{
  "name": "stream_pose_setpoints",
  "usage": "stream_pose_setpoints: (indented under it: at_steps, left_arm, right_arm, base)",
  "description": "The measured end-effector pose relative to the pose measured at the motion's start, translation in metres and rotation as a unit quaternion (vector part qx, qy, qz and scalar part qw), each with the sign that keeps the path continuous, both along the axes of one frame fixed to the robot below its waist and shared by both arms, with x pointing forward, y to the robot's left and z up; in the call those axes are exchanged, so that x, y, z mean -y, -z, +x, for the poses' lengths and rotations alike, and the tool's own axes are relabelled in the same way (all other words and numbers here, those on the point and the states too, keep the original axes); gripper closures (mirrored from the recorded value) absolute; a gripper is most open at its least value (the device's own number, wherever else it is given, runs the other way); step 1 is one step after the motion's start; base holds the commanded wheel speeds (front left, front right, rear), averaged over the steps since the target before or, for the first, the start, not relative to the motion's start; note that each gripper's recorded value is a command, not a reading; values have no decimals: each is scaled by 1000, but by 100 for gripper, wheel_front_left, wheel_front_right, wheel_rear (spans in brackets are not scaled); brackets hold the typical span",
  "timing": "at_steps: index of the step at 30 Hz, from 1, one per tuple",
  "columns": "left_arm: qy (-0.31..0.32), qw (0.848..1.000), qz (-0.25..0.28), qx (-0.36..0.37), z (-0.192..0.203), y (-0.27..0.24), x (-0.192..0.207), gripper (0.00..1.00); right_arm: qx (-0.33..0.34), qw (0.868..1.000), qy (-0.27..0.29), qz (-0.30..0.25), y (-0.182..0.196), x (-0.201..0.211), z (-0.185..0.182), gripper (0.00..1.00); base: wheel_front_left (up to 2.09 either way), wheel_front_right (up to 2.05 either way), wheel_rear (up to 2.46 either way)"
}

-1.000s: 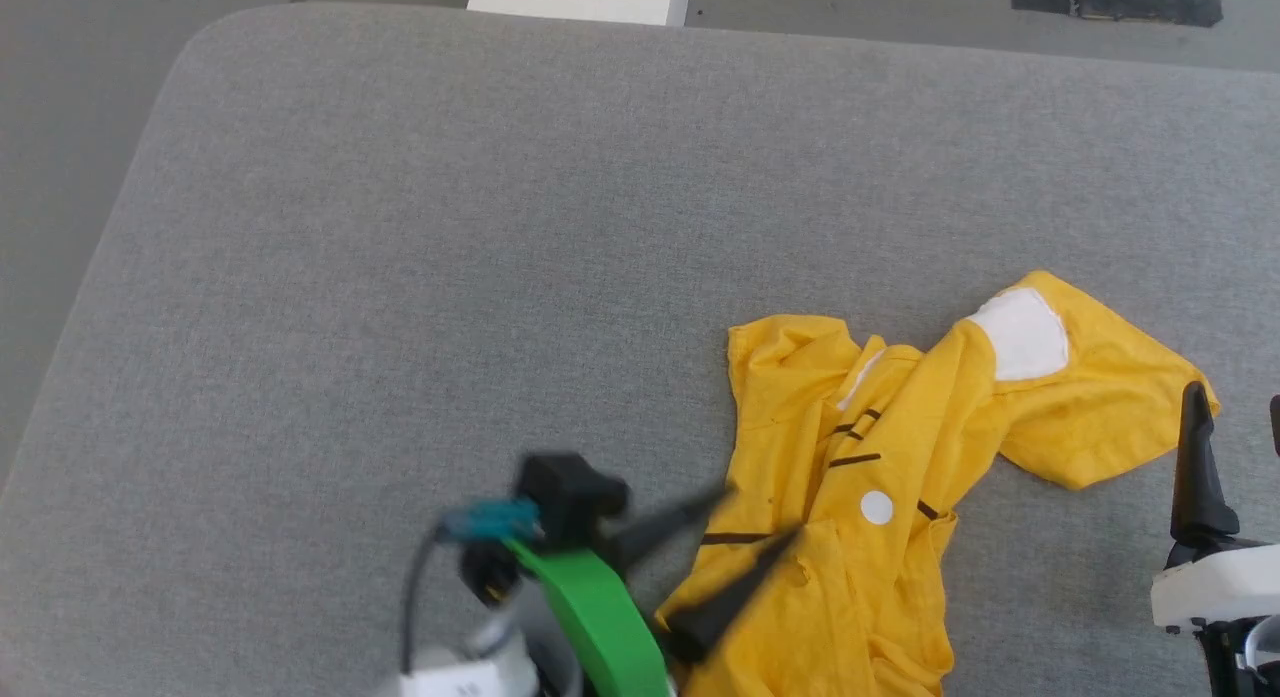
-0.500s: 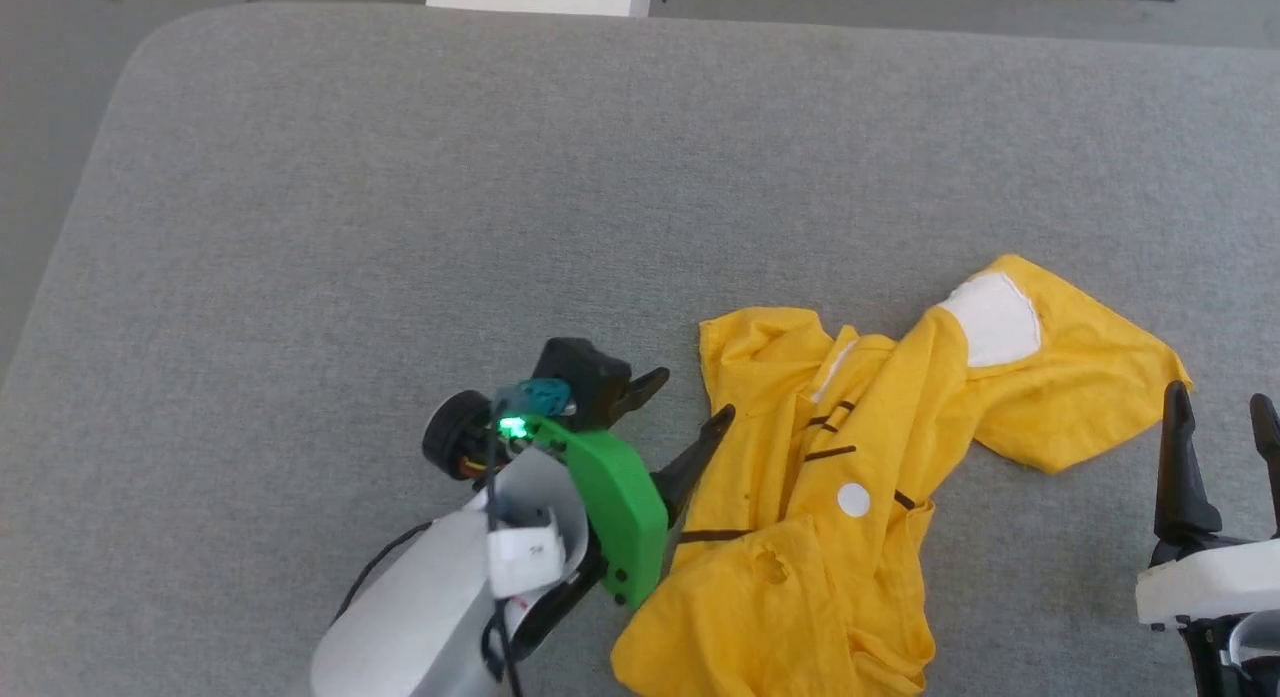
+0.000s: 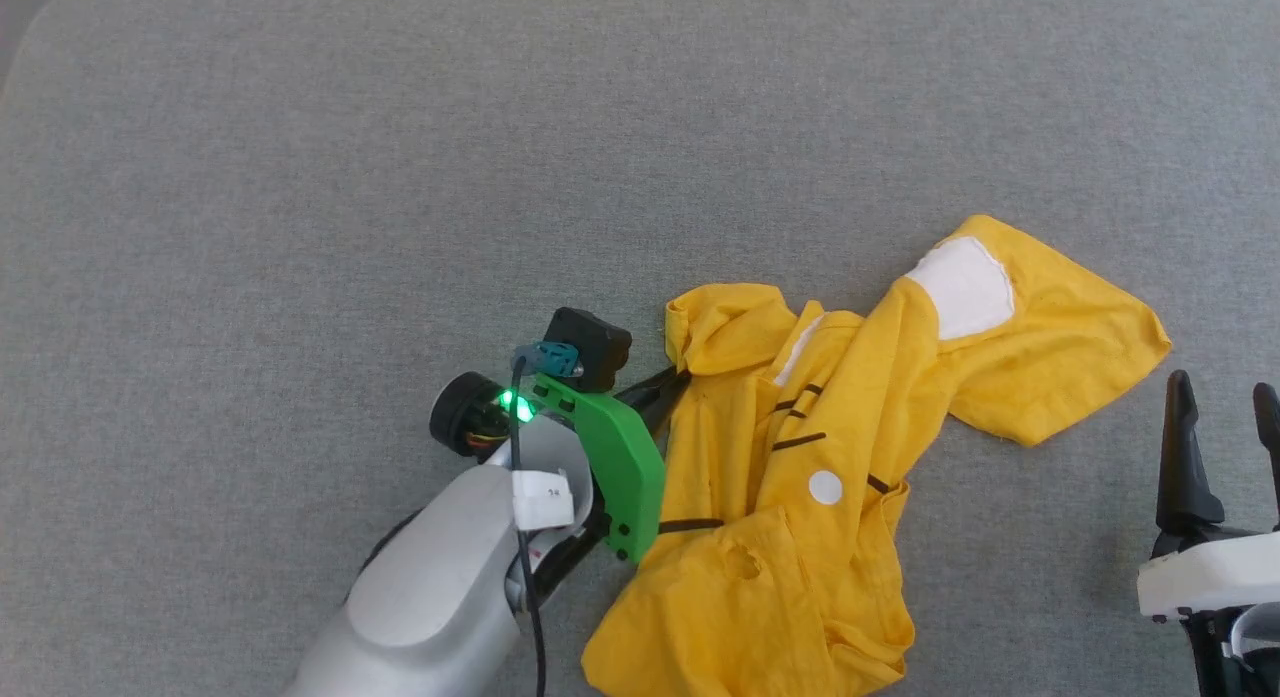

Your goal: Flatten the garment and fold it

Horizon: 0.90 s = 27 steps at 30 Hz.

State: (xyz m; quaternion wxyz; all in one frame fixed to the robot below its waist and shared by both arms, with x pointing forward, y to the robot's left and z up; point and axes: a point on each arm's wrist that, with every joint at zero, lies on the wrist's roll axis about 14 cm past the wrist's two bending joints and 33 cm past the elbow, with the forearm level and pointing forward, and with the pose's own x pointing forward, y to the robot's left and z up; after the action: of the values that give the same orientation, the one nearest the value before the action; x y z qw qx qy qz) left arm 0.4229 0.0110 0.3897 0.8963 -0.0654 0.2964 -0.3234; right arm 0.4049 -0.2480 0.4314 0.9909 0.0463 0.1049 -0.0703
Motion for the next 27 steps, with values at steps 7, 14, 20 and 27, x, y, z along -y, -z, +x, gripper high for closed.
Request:
stream_pose_setpoints:
  at_steps: [7,14,20,27]
  left_arm:
    - [-74,992,-57,91,31,-50,-17,100]
    - [-248,936,-78,239,49,-139,-116,100]
    - [-409,897,-23,167,-4,-90,-206,100]
    - [-464,883,-51,46,-46,-33,-205,14]
  right_arm:
    - [10,1000,3,1,-6,2,-1,0]
    - [29,999,-10,9,-17,-9,2,0]
    - [40,999,-22,13,-24,-17,6,0]
    - [35,999,-24,14,-23,-19,7,0]
  base:
    - [0,0,0]
    - [0,0,0]
    - [0,0,0]
    - [0,0,0]
